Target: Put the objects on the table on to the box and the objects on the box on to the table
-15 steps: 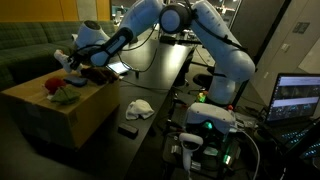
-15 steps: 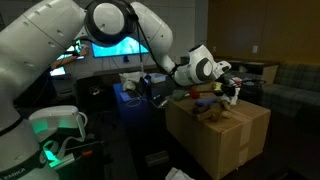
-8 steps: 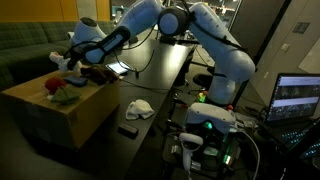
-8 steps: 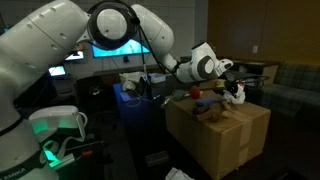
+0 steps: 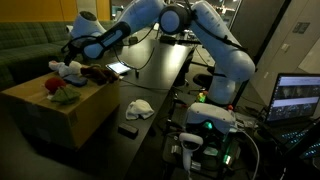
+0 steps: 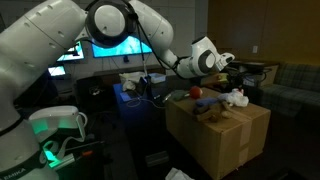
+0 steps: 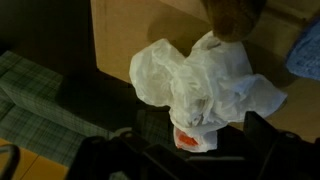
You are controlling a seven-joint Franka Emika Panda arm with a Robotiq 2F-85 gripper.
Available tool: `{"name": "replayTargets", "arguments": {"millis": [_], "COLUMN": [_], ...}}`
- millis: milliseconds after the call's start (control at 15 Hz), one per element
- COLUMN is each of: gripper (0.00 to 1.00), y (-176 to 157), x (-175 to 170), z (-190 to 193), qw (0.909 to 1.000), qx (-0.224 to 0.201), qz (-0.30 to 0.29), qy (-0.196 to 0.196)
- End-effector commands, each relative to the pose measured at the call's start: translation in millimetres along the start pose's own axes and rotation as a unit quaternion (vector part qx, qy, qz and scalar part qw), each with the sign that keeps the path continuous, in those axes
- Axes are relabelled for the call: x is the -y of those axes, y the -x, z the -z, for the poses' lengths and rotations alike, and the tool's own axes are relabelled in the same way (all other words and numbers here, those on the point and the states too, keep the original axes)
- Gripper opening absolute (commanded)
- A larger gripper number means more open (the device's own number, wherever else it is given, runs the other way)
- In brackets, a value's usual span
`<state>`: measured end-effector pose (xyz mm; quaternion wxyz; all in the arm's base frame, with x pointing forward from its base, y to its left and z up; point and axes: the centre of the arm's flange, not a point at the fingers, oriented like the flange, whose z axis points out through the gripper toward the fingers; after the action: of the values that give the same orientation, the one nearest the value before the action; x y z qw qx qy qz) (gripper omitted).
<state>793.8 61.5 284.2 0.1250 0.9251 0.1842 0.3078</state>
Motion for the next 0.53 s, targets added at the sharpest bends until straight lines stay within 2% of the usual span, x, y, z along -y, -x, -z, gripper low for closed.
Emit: {"name": "replayTargets", "arguments": {"millis": [0, 267, 467], "gripper": [1.00, 1.00, 1.00], "y": [10.2, 44.2, 69.3], "x": [-11.8, -11.0, -9.4], "z": [31.1, 55.0, 67.8], "qw": [0.9995, 0.9967, 0.9951], "qx": [0.031, 0.080, 0.098], "qz": [-0.001, -0.006, -0.009], "qy": [-0.009, -0.012, -0.014]}}
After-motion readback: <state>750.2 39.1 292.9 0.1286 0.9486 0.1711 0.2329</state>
